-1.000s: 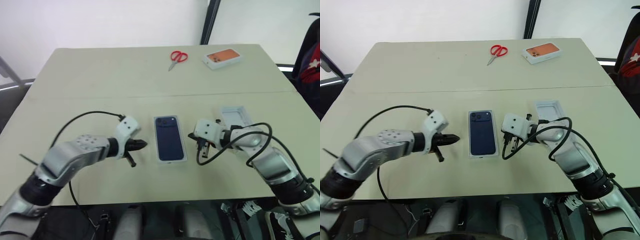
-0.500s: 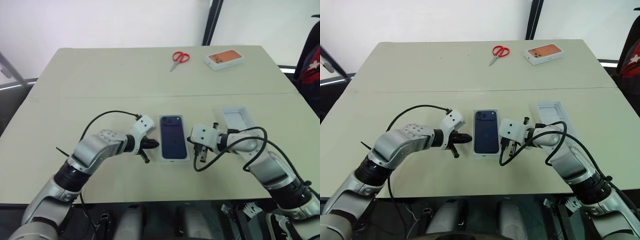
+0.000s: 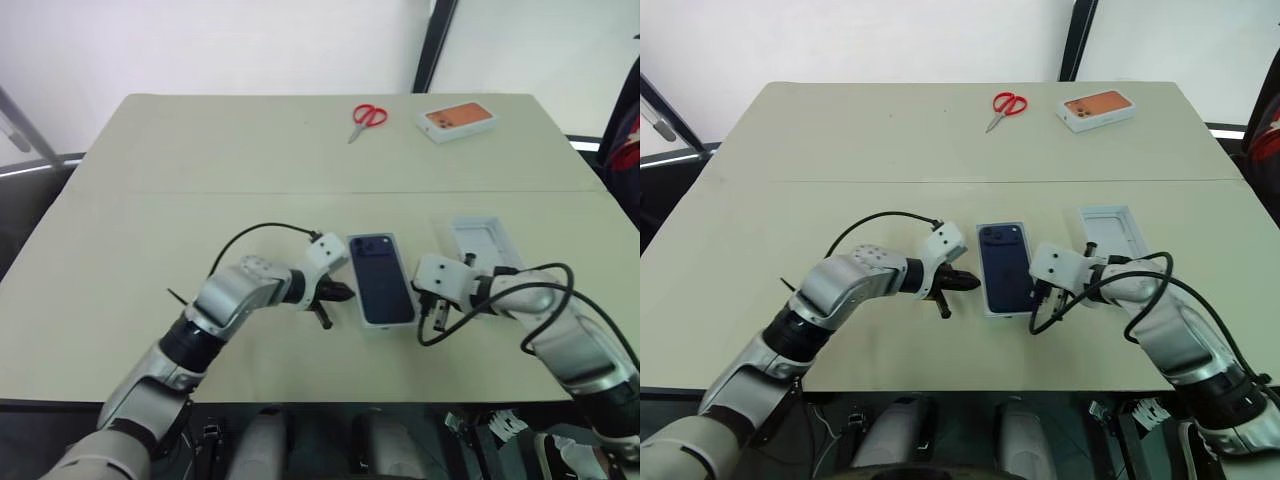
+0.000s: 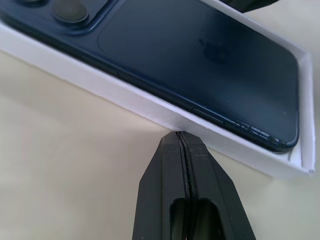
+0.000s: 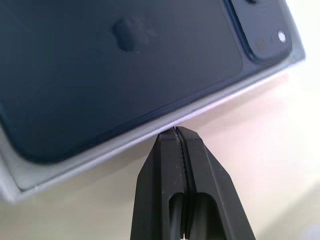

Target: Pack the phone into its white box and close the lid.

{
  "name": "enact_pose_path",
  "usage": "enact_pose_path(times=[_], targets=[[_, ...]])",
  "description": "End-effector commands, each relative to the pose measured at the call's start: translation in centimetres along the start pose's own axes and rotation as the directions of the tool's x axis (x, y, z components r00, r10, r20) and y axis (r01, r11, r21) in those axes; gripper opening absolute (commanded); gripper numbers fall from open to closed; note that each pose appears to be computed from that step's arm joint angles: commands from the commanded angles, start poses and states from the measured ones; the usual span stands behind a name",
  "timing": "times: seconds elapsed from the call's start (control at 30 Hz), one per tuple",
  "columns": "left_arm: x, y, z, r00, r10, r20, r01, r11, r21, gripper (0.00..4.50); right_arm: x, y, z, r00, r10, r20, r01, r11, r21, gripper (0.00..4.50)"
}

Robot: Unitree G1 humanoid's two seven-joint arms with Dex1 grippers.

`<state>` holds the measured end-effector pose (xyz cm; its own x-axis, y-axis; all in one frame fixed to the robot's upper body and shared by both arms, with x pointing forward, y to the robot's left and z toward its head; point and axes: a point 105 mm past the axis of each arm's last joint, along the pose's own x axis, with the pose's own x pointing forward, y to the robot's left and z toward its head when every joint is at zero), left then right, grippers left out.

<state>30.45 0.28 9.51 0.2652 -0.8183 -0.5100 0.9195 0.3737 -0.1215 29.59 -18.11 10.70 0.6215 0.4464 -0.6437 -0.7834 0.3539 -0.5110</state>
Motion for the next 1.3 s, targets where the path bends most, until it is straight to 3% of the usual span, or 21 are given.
enact_pose_path(times=[0.03, 0.8, 1.0, 1.13, 1.2, 1.27, 1.3], targets=[[1.2, -1.8, 2.4, 0.995, -0.088, 0.052, 0.084, 0.994, 0.076, 0.02, -1.3, -0.3, 0.8, 0.999, -0.009, 0.035, 0.010, 1.000, -0.025, 0.00], [1.9, -0.7, 2.6, 0.997, -0.054, 0.063, 0.052, 0.998, 0.041, 0.02, -2.2, -0.6, -0.6, 1.000, -0.014, -0.004, 0.014, 1.000, -0.010, 0.00], [1.4, -0.7, 2.7, 0.996, -0.053, 0.074, 0.050, 0.998, 0.037, 0.02, -3.3, -1.9, -1.1, 0.999, -0.035, -0.027, 0.035, 0.999, 0.021, 0.00], [0.4, -0.3, 2.8, 0.994, -0.047, 0.095, 0.044, 0.999, 0.030, 0.00, -5.2, -3.7, 0.3, 0.997, -0.064, 0.035, 0.060, 0.991, 0.120, 1.32], [-0.3, -0.1, 2.7, 0.994, -0.043, 0.105, 0.040, 0.999, 0.036, 0.00, -6.0, -4.8, 0.9, 0.992, -0.108, 0.065, 0.093, 0.976, 0.199, 2.37], [-0.9, 0.0, 2.6, 0.992, -0.041, 0.120, 0.035, 0.998, 0.054, 0.00, -6.3, -6.1, 0.2, 0.987, -0.160, 0.013, 0.147, 0.936, 0.321, 3.38], [-1.3, 0.1, 2.5, 0.991, -0.045, 0.130, 0.036, 0.997, 0.072, 0.00, -6.2, -6.7, -0.4, 0.984, -0.174, -0.028, 0.171, 0.903, 0.394, 3.38]])
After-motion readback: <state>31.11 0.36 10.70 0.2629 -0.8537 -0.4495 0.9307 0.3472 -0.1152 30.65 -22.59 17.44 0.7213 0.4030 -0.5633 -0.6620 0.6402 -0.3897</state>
